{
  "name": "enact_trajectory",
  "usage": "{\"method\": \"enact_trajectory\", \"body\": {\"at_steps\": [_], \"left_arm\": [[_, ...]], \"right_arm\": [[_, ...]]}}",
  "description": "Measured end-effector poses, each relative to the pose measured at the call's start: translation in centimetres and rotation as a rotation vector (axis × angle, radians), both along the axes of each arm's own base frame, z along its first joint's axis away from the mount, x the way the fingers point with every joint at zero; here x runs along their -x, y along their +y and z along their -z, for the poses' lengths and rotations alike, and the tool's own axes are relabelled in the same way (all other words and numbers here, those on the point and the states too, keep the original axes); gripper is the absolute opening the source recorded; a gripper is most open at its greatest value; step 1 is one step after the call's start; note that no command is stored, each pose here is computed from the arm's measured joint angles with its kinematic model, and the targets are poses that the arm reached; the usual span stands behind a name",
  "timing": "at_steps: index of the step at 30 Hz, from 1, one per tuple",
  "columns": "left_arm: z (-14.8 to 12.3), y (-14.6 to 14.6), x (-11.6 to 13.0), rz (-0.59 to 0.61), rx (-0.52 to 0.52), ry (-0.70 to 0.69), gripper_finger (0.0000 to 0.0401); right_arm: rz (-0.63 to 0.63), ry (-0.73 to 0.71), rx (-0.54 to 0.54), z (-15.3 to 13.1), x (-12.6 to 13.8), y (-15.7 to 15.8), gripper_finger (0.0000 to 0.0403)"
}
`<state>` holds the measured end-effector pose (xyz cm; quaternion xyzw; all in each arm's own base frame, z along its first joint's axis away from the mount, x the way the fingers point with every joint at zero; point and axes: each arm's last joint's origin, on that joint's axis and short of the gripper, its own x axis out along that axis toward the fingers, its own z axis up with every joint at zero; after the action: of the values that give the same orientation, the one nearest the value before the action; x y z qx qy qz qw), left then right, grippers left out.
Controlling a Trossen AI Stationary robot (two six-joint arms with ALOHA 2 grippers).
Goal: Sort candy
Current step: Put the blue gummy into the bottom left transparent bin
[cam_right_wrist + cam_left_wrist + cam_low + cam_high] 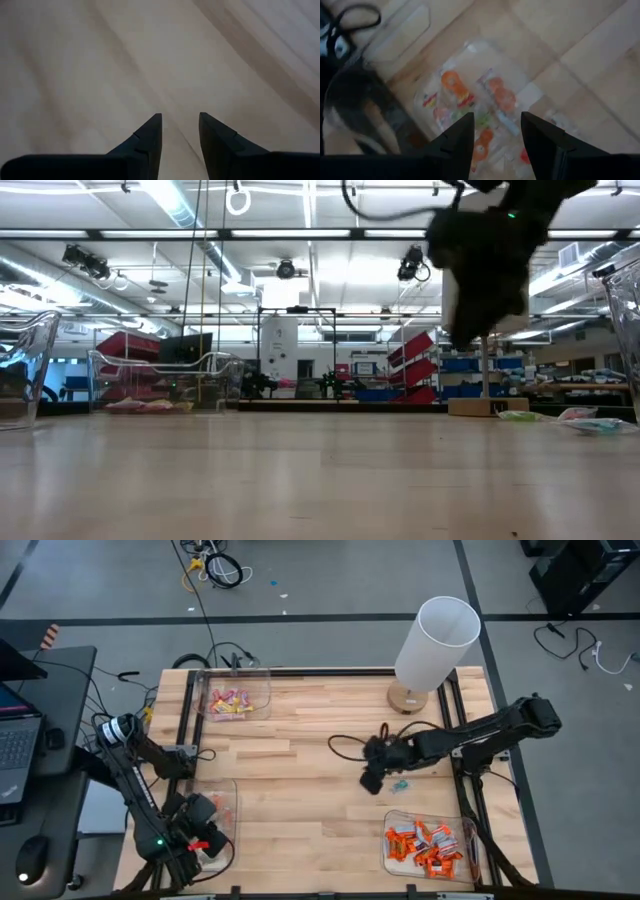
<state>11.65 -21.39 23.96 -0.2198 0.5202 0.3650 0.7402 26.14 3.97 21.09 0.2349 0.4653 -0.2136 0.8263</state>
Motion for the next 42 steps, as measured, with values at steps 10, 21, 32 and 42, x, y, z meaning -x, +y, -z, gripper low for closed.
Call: {"method": "enact_trajectory", "body": {"at_steps": [10, 21, 32, 42], "left_arm": [[-0.2, 0.1, -0.6, 0.086, -0.093, -0.178, 0.0165], [-0.3, 0.1, -0.7, 0.093, -0.109, -0.209, 0.0165], [-0.3, 0.1, -0.7, 0.094, -0.112, -0.217, 0.0165], [-0.2, -0.1, -0.8, 0.092, -0.093, -0.228, 0.0165]], "right_arm": [[0.161, 0.310, -0.094, 2.0, 3.4, -0.3, 0.0116], [0.169, 0.386, -0.165, 4.5, 5.0, 0.5, 0.0146], [0.142, 0.367, -0.182, 5.1, 5.2, 0.9, 0.0177], [0.191, 0.456, -0.162, 5.1, 6.1, 0.7, 0.0177]]}}
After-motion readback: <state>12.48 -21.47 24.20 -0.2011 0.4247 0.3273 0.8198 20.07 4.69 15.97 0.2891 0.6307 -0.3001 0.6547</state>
